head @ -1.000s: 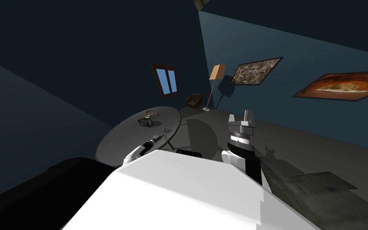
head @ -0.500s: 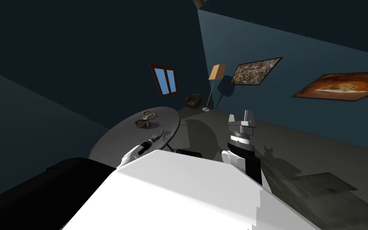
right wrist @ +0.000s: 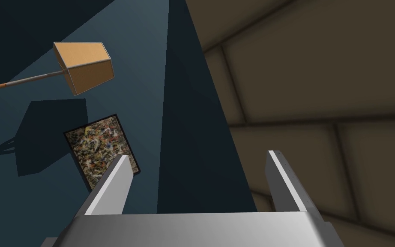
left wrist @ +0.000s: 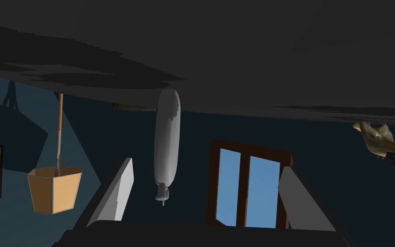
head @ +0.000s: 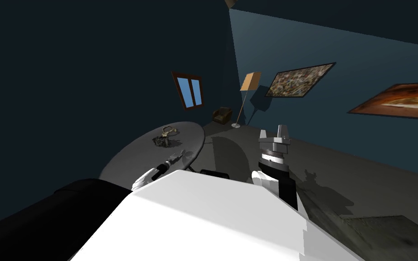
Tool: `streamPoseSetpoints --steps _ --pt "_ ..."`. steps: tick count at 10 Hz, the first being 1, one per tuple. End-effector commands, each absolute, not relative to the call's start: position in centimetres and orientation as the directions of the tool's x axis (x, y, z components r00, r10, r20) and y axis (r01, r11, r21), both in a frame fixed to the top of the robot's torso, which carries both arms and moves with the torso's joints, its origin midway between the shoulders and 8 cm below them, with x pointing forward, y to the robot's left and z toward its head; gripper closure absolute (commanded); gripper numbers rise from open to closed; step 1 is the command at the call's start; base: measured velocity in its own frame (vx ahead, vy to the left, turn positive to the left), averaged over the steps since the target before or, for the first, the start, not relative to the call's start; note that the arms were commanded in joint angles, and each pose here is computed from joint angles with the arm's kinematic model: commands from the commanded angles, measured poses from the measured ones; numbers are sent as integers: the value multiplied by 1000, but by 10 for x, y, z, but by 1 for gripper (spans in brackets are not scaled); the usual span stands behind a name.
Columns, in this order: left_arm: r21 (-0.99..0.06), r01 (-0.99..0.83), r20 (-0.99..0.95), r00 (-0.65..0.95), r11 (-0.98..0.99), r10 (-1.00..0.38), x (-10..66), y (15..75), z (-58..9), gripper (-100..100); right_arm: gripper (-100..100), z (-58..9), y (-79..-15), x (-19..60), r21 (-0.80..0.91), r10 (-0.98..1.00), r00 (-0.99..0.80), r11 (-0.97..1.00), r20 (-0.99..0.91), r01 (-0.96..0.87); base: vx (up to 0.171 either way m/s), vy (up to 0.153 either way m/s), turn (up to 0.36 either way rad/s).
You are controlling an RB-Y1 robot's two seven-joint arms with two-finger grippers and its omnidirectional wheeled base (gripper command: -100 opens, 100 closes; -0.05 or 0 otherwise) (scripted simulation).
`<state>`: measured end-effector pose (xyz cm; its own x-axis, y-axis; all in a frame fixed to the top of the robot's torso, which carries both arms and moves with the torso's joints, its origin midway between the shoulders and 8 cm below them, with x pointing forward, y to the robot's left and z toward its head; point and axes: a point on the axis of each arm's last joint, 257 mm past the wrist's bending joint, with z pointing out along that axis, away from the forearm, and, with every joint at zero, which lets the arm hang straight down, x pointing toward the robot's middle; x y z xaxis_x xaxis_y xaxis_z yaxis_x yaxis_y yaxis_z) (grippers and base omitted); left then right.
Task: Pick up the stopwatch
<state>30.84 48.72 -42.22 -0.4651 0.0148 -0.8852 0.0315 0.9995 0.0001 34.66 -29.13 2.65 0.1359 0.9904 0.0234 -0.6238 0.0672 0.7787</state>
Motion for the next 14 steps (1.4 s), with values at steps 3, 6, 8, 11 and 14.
streamPoseSetpoints --steps 3,6,8,11,14 --pt "8 54 -881 -473 998 32 281 499 -426 -100 0 26 -291 347 779 990 136 67 23 -624 121 -36 84" --pt "-4 92 -887 -460 996 39 270 496 -424 -100 0 26 -291 347 779 990 136 67 23 -624 104 -46 83" --pt "-5 108 -888 -458 994 45 257 498 -424 -100 0 26 -291 347 779 990 136 67 23 -624 131 -28 86" --pt "3 117 -883 -466 993 58 229 509 -426 -100 0 27 -291 347 779 990 136 67 23 -624 120 -55 84" --pt "-10 152 -892 -448 988 60 216 504 -421 -100 0 26 -291 347 779 990 136 67 23 -624 102 -38 84"
